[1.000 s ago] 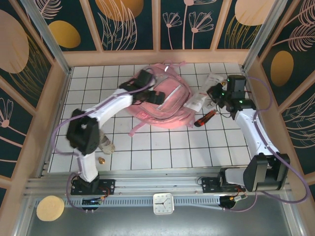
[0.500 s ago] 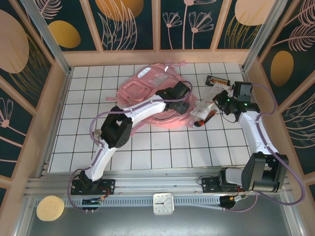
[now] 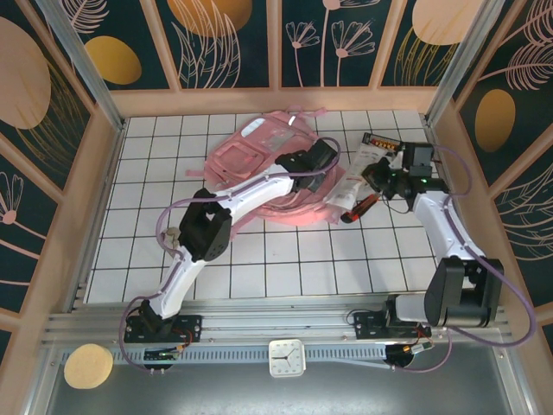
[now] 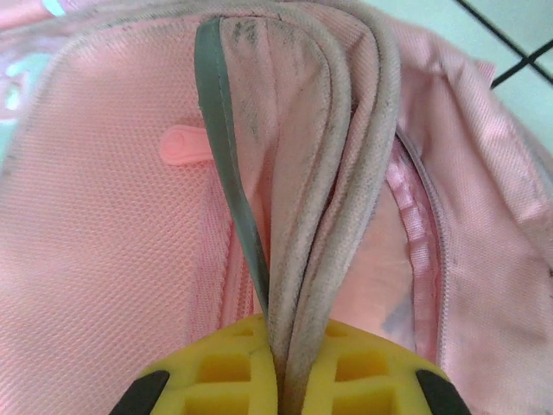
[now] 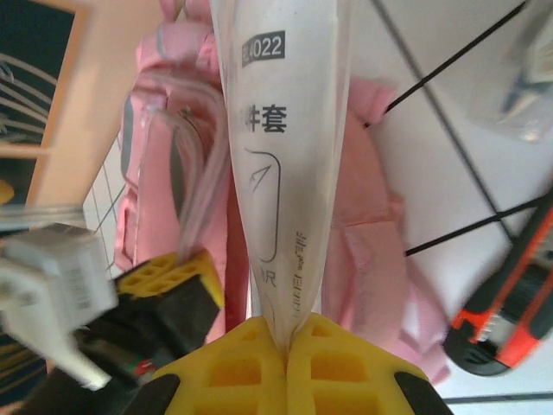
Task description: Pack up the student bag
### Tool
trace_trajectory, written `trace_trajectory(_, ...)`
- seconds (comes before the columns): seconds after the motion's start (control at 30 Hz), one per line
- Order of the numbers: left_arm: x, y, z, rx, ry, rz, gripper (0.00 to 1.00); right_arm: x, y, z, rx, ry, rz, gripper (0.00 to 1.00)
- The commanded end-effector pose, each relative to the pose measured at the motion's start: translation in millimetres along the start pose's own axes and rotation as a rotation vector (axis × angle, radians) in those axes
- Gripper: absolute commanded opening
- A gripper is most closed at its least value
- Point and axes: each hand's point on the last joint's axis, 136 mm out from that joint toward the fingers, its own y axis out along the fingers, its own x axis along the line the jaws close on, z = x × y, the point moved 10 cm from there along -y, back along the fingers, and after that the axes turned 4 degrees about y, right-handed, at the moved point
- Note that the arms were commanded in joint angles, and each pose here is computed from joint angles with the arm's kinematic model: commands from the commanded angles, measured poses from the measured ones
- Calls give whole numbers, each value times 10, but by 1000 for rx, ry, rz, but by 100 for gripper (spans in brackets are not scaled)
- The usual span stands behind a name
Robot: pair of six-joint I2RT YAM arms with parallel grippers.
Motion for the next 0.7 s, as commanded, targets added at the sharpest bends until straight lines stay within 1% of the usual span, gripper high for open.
trace_trajectory(0.0,283,-671,-327,-102,-75,45,0,150,291,94,74,-30,-89,0)
trace_trajectory(0.13,393,-934,-392,-131,-102,80,0,225,620,136,94,5,-138,0)
trace_trajectory(0.27,374,-1057,-407,-144,-120,164,0,322,1086,167,136,24,-181,0)
trace_trajectory(0.5,309,-1010,-341,-118,-140,233,0,562,1883,260,184,104,-341,0)
trace_trajectory(0.6,262,-958,-294,-105,-143,263,0,724,2141,290,219,66,-331,0)
trace_trajectory(0.63,258,-930,-282,-101,-143,264,0,757,2208,311,233,57,-318,15)
trace_trajectory(0.67,258,-913,-274,-99,-143,256,0,775,2239,335,246,52,-307,27)
